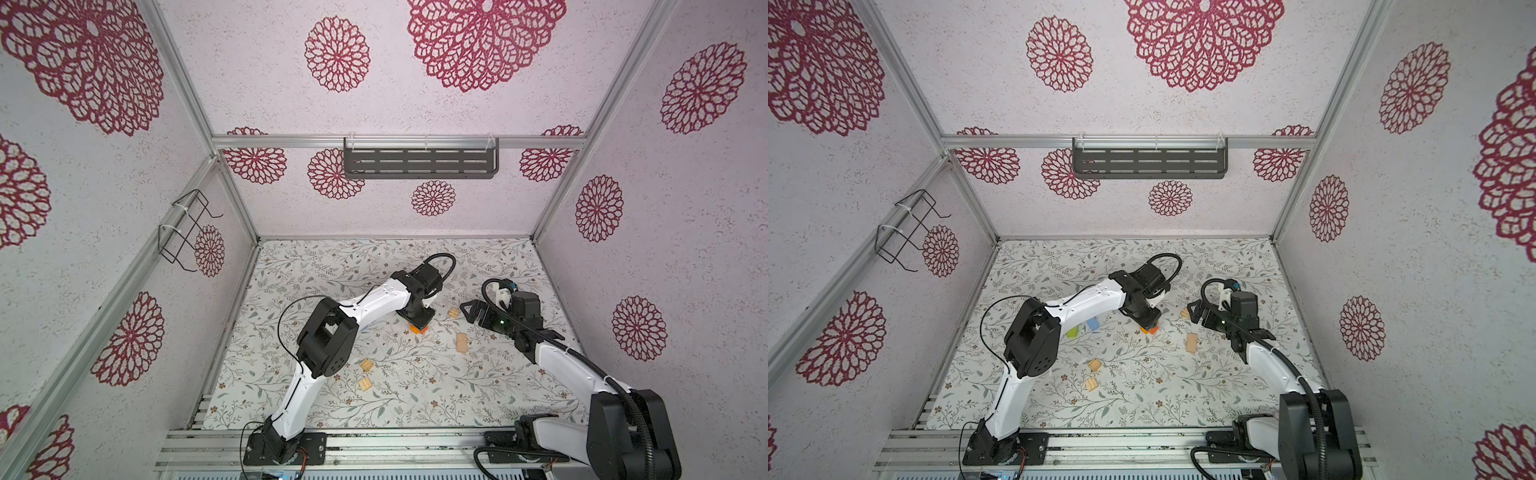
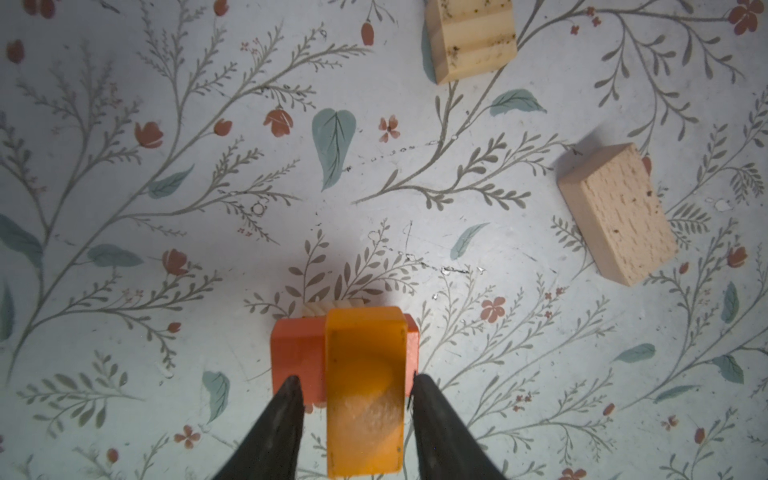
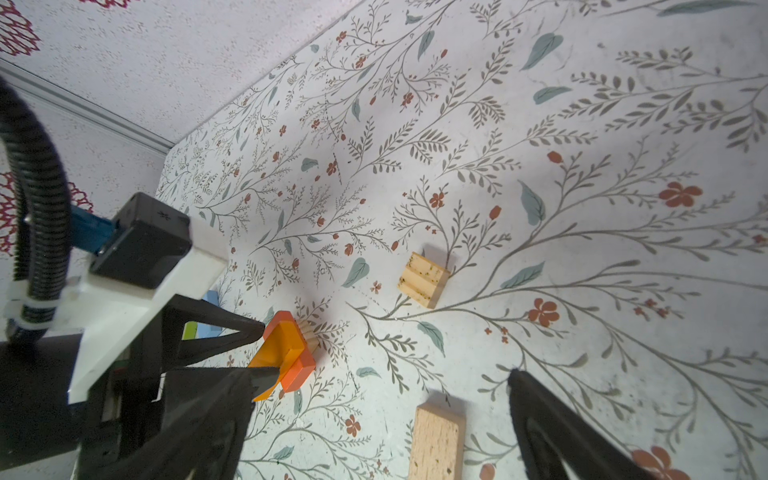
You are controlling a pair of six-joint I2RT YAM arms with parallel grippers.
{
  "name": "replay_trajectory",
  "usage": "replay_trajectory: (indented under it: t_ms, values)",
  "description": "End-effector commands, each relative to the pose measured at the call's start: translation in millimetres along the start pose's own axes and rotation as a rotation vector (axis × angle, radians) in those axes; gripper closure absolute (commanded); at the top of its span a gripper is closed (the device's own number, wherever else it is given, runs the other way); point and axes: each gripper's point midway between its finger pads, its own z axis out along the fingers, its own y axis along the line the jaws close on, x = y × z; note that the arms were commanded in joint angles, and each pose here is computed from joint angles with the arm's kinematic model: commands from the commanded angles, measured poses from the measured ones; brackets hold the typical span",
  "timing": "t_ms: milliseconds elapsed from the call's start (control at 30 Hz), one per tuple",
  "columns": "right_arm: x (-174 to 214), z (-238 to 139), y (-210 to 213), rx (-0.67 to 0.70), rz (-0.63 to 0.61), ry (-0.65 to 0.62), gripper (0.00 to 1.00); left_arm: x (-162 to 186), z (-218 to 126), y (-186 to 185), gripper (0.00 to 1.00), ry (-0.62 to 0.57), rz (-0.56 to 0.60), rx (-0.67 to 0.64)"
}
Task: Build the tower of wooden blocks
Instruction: 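Lower the orange block onto the red block with the left gripper, then open the left gripper and raise it while the right arm lifts away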
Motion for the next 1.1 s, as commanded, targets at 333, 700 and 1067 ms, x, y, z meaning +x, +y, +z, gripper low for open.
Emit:
replay_trajectory:
  t_ms: [333, 700, 1067]
  values:
    - [0, -2, 2, -0.019, -0.002, -0.011, 0.01, -1, 2, 10, 0.63, -0.004, 0.017, -0.015]
    - [-1, -3, 2, -0.015, -0.006, -0.013, 0.01, -7, -5, 10, 0.47, -0.026, 0.009, -0.021]
    - [-8, -11, -11, 0.123, -0.002, 0.028, 0.05, -21, -70, 29, 0.12, -0.201, -0.033, -0.119]
